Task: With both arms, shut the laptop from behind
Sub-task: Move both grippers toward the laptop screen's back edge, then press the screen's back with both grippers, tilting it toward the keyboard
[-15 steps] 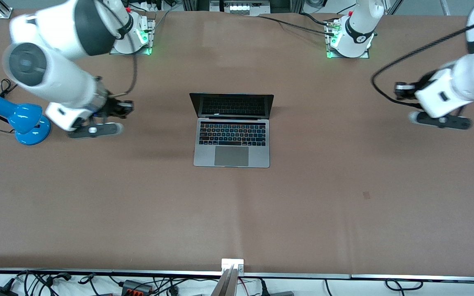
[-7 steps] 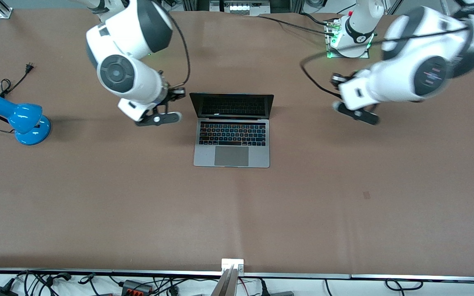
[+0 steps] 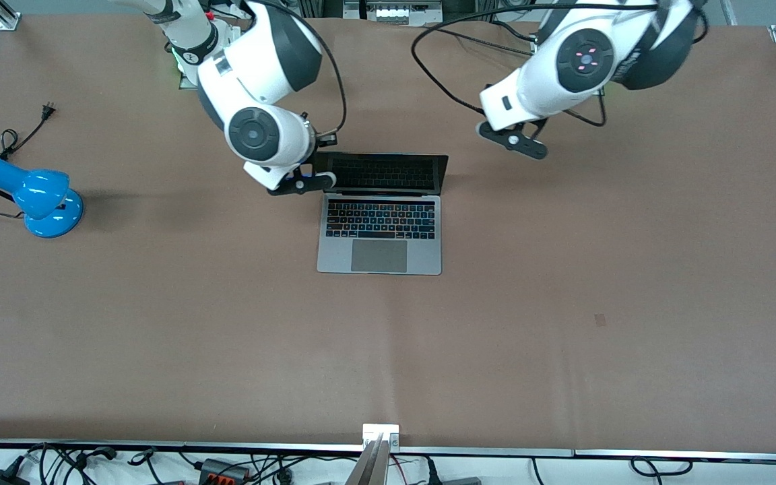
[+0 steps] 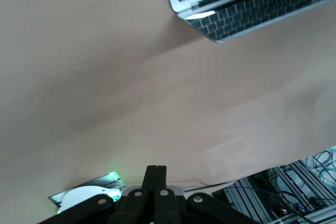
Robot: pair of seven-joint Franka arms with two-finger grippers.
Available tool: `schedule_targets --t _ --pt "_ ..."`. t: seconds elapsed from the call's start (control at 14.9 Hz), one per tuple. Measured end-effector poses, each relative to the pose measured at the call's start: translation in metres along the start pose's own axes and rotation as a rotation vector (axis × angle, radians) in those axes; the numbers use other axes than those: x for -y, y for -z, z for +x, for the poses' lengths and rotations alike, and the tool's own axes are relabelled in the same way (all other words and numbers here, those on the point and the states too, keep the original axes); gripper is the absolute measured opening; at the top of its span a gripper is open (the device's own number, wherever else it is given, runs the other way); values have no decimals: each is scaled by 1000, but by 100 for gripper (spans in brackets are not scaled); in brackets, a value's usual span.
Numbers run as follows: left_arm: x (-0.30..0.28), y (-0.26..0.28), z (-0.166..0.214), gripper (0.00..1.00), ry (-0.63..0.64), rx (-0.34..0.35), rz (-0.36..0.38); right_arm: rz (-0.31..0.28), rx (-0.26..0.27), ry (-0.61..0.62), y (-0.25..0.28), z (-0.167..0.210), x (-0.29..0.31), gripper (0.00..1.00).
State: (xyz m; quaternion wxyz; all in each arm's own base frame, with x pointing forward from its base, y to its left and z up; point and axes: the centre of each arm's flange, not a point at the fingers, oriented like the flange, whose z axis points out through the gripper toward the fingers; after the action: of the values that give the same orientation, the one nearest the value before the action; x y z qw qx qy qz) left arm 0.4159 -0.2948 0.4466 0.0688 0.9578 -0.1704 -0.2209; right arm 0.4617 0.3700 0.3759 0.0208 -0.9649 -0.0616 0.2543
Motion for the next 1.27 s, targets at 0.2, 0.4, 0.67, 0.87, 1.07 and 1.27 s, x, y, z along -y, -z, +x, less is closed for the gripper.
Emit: schedule_targets --t 0.2,0.4,0.67,0.87,1.07,1.27 --pt "-19 -31 2 1 -15 -8 -42 -22 28 -8 -9 -10 12 1" --pt "-40 -61 -1 1 -31 -7 -60 -31 26 -14 -14 -14 21 1" --pt "-57 -88 4 1 -40 -107 -62 -27 20 -29 -28 2 20 1" --pt "-55 -104 18 1 -22 -198 -82 -27 20 -38 -35 10 18 1" --pt "-64 -123 33 1 9 -263 -121 -18 6 -49 -36 17 14 1" --pt "-61 -133 50 1 29 -315 -161 -12 -4 -53 -32 20 12 1"
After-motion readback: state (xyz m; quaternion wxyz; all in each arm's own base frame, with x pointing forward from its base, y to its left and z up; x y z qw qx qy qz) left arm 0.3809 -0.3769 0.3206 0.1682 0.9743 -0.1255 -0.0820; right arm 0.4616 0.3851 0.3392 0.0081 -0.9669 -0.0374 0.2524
